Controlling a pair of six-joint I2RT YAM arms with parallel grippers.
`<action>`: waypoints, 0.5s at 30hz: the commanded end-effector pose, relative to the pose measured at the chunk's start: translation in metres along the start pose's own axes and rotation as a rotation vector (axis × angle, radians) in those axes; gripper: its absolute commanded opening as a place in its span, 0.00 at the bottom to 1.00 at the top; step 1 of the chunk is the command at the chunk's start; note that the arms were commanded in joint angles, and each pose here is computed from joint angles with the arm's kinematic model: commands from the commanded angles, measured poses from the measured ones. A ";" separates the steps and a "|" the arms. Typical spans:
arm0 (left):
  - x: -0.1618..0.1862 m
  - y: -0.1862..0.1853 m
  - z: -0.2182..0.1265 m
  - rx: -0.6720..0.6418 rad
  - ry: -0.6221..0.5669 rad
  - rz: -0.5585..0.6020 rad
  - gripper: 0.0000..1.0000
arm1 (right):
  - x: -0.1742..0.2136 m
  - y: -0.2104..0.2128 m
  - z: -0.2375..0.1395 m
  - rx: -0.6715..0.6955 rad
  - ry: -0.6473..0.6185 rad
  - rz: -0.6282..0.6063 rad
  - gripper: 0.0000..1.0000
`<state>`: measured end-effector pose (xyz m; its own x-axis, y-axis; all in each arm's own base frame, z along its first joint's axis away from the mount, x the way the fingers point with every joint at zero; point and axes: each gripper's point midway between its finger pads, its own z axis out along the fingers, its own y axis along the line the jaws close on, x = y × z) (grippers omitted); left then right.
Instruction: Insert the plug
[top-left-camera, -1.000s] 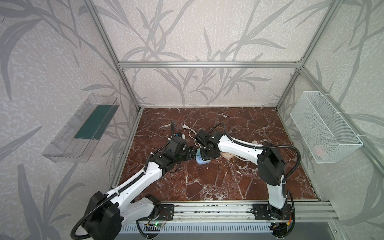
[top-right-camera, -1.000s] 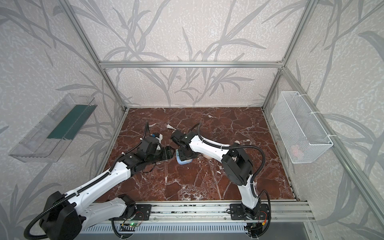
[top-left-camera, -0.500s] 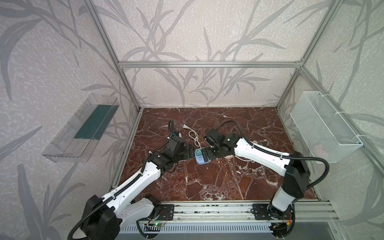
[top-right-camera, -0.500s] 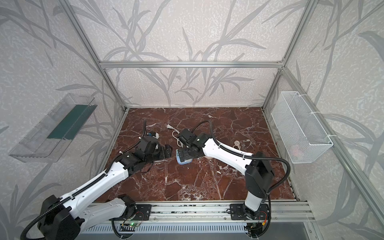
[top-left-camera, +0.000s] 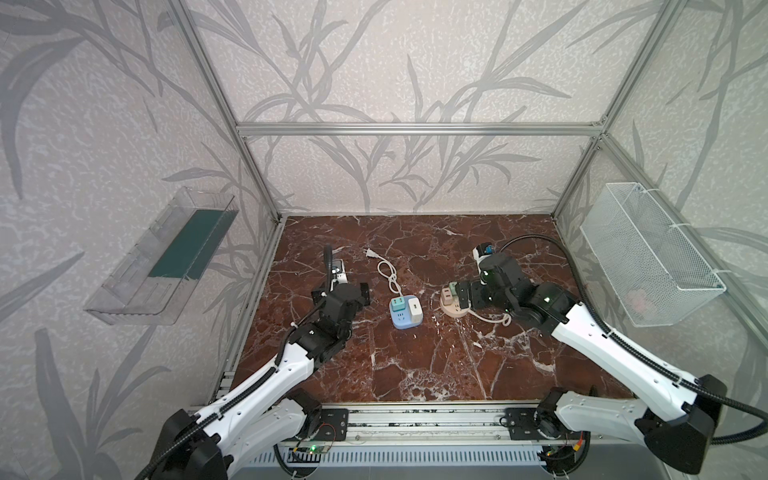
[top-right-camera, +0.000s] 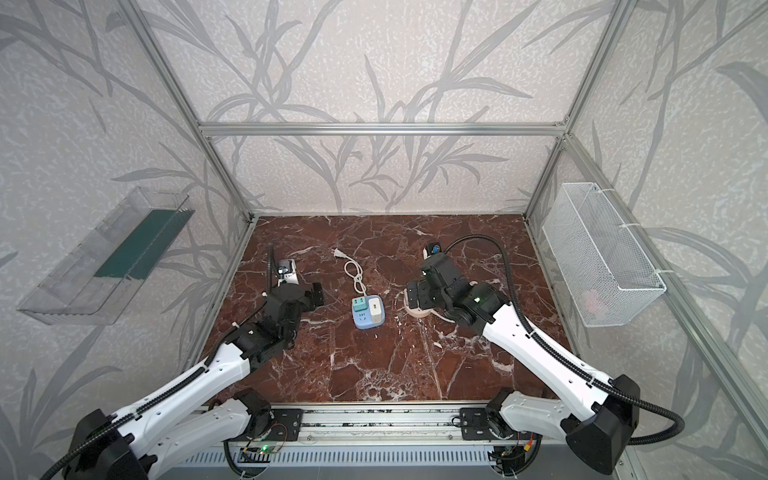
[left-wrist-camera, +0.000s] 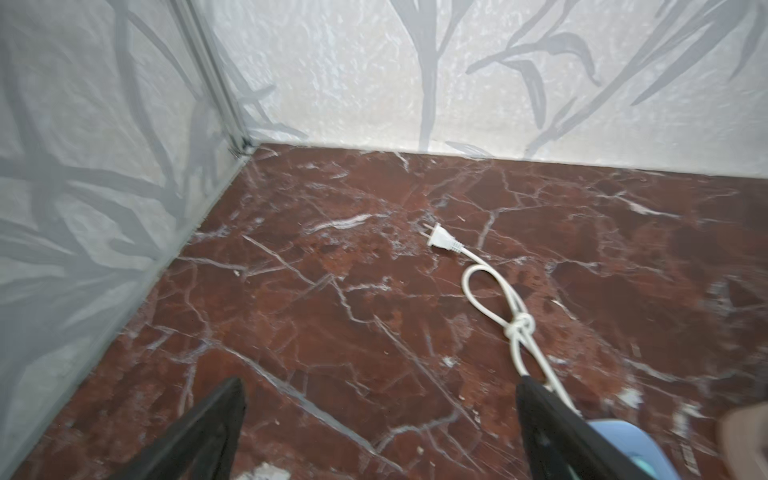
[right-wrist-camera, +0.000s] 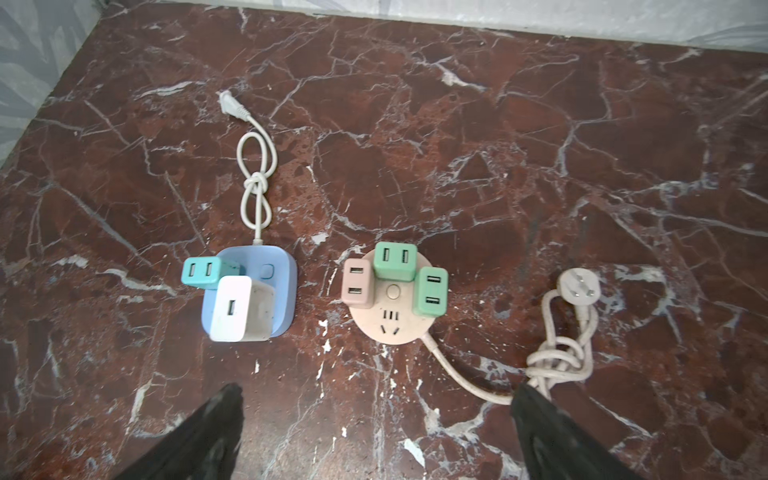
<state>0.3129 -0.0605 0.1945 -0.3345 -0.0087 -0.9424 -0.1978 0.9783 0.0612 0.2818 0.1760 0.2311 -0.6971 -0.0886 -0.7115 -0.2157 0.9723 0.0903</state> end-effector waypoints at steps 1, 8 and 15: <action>-0.040 0.050 0.003 -0.244 -0.204 0.027 0.99 | 0.002 -0.015 -0.001 0.050 -0.011 -0.012 0.99; 0.002 0.109 0.023 -0.389 -0.205 -0.032 0.99 | 0.013 -0.008 0.006 -0.050 -0.135 0.004 0.99; 0.035 0.122 0.073 -0.403 -0.191 -0.069 0.99 | 0.010 -0.011 0.004 -0.073 -0.274 -0.042 0.99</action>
<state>0.3294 0.0710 0.1262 -0.3107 0.0301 -0.9500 -0.5468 0.8119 0.2045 0.2659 0.1603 0.1888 -0.5908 -0.0881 -0.8020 -0.2795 0.9548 0.1010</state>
